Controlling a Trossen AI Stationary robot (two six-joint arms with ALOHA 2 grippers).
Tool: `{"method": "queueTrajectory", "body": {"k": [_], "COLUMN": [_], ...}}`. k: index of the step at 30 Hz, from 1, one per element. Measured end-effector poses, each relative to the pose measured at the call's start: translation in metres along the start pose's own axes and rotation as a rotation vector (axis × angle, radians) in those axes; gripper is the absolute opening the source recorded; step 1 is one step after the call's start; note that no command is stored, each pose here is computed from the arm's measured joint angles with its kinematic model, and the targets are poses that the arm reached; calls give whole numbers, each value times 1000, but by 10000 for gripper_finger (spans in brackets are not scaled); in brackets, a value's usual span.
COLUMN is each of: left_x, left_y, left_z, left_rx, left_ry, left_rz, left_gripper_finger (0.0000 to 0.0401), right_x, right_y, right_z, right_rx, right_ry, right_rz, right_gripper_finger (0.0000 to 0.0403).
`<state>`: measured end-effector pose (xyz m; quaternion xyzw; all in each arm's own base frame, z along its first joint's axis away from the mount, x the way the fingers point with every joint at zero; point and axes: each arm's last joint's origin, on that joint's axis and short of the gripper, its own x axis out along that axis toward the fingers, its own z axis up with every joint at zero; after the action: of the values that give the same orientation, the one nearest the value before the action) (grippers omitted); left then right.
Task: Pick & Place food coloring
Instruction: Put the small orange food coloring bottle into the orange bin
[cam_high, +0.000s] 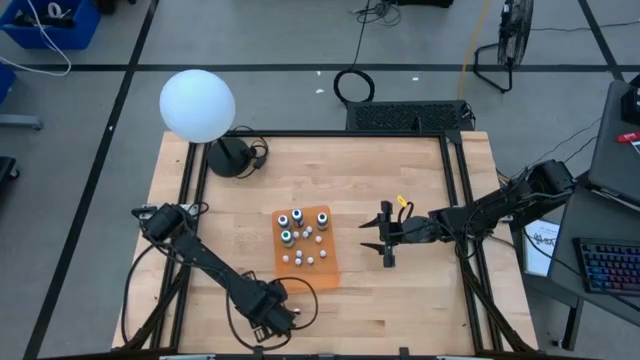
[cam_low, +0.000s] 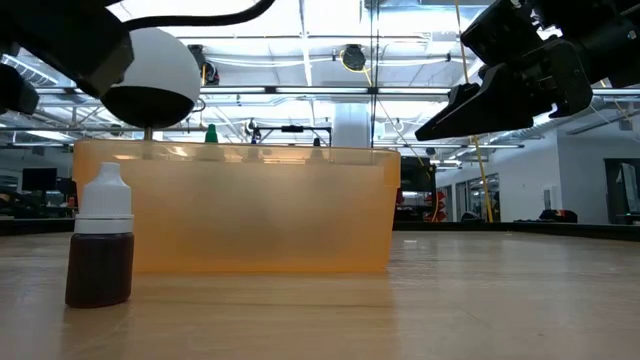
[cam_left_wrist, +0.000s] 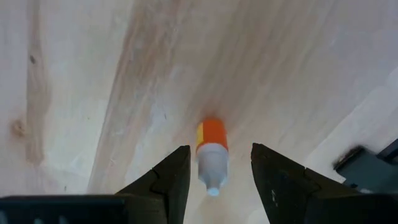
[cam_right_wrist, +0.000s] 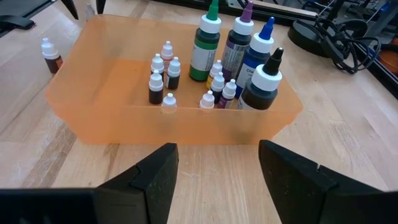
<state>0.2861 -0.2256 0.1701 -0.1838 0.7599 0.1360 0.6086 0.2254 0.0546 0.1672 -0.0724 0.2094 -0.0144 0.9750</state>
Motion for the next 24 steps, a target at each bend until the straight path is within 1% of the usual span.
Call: {"method": "queueTrajectory", "body": {"k": [19, 24], "left_x": [1, 12], "left_y": [1, 7], "left_z": [-1, -3], "left_rx": [-27, -49], "left_ry": [17, 74], "left_rz": [2, 13], "left_gripper_finger": [172, 172], "right_x": [0, 0], "right_y": [0, 0], "right_z": [0, 0], "right_rx": [0, 0], "right_ry": [0, 0], "right_rz": [0, 0], "right_gripper_finger": [212, 212]}}
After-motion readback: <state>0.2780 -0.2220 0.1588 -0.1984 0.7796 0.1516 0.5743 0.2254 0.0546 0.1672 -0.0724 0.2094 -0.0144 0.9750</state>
